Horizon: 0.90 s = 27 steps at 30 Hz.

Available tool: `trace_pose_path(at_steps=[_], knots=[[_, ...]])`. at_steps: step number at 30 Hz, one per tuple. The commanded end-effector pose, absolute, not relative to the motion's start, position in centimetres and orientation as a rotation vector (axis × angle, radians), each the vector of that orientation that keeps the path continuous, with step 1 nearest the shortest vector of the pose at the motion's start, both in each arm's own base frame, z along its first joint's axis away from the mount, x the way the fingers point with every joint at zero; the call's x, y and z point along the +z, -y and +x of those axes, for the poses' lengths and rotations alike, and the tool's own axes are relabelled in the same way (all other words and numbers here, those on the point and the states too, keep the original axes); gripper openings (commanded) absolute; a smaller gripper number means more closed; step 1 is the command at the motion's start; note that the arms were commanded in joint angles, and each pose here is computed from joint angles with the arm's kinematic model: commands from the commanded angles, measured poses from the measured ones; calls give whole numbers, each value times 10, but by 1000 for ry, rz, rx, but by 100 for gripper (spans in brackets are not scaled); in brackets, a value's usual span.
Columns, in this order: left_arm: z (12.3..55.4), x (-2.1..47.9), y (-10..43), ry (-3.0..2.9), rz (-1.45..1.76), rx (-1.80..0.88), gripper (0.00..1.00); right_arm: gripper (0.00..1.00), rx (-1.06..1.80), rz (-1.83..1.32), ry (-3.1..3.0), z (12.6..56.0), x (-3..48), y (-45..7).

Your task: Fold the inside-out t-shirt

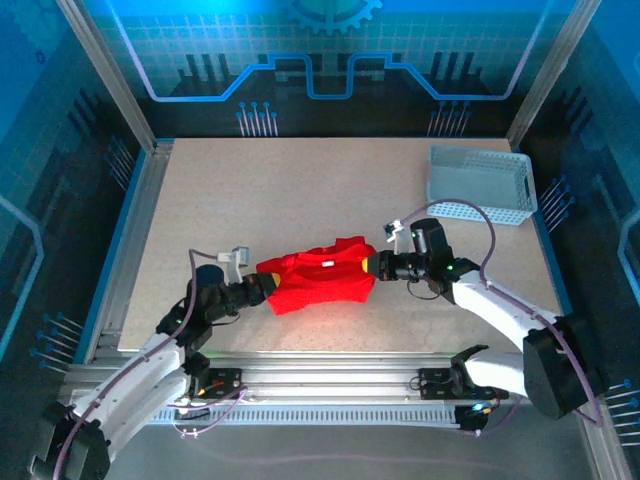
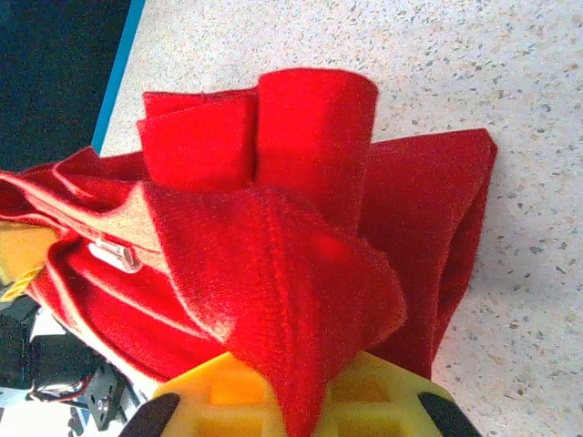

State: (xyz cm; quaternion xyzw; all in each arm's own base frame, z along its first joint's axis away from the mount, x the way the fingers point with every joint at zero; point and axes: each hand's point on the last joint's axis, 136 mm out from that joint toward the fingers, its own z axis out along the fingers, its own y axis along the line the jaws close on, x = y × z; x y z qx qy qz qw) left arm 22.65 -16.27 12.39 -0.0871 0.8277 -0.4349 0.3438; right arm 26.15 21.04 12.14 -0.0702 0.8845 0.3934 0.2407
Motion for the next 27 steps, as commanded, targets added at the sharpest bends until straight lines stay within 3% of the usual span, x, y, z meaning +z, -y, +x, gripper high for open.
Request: trace_pose_path(at_steps=[1, 10, 12, 15, 16, 17, 20, 22, 27], knots=[[228, 92, 142, -2236, -379, -986, 0, 0, 998, -140, -2443, 277, 118, -209], [250, 72, 138, -2308, -468, -870, 2, 0, 828, -201, -2585, 311, 90, -234], [256, 71, 138, -2324, -476, -842, 9, 2, 755, -205, -2607, 318, 86, -233], [263, 66, 138, -2363, -481, -801, 13, 22, 659, -232, -2642, 321, 76, -231], [264, 65, 137, -2379, -485, -779, 19, 28, 625, -242, -2653, 321, 75, -229], [264, 63, 134, -2396, -496, -742, 31, 34, 576, -245, -2665, 323, 74, -226], [261, 65, 113, -2447, -559, -573, 41, 53, 464, -250, -2660, 324, 84, -214], [258, 77, 100, -2438, -586, -491, 55, 58, 418, -268, -2635, 323, 100, -208], [244, 114, 91, -2403, -574, -449, 57, 62, 294, -446, -2545, 298, 141, -216]])
